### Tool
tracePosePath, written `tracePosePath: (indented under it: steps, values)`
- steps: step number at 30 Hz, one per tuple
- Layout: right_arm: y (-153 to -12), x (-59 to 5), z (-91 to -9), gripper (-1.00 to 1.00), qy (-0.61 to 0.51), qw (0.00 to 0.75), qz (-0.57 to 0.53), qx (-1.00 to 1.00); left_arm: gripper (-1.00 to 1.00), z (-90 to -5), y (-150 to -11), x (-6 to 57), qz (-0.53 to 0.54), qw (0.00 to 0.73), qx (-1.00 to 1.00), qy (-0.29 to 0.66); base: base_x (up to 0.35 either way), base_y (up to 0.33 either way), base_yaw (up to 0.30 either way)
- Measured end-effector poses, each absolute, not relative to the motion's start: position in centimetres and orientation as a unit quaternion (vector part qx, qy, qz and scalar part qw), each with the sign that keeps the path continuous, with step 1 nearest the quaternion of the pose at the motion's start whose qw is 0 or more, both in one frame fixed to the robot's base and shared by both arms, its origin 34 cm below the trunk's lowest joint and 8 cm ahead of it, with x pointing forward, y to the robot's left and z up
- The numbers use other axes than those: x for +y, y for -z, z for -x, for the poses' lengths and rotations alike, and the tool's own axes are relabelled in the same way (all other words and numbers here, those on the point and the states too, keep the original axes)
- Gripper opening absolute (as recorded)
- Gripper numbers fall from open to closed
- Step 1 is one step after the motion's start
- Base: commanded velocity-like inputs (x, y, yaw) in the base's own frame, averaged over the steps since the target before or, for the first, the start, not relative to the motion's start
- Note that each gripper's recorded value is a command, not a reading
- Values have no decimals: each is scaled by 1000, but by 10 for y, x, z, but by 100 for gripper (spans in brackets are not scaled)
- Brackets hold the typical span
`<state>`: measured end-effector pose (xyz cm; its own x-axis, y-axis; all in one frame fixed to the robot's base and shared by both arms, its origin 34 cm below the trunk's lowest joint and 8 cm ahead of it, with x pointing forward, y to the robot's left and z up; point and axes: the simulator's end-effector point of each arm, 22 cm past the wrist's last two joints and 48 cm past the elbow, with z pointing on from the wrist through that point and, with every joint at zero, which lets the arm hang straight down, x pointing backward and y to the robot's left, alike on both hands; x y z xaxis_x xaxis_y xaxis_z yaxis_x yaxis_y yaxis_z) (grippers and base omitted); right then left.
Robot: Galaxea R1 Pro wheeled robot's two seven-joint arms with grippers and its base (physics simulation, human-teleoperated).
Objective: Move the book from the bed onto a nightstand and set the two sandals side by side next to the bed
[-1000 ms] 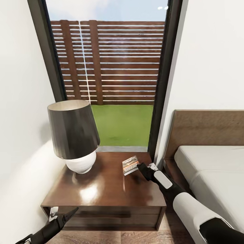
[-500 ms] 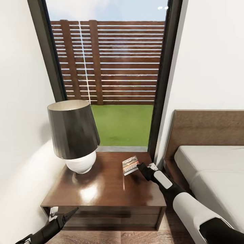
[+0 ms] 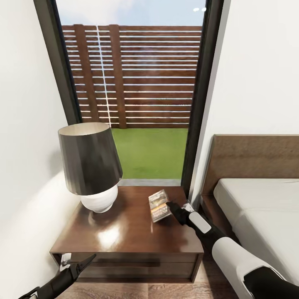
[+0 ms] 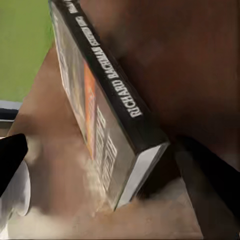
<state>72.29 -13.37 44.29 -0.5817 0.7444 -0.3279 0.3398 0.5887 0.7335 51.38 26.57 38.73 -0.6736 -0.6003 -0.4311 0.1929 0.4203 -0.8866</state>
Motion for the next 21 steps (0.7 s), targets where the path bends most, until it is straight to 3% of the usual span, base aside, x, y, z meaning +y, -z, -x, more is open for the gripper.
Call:
tracePosePath:
  steps: [21]
  values:
    - [-449,-131,-726,100,-323,325,-323,828,100,-514,-387,266,136,381,752,521,0,0,0]
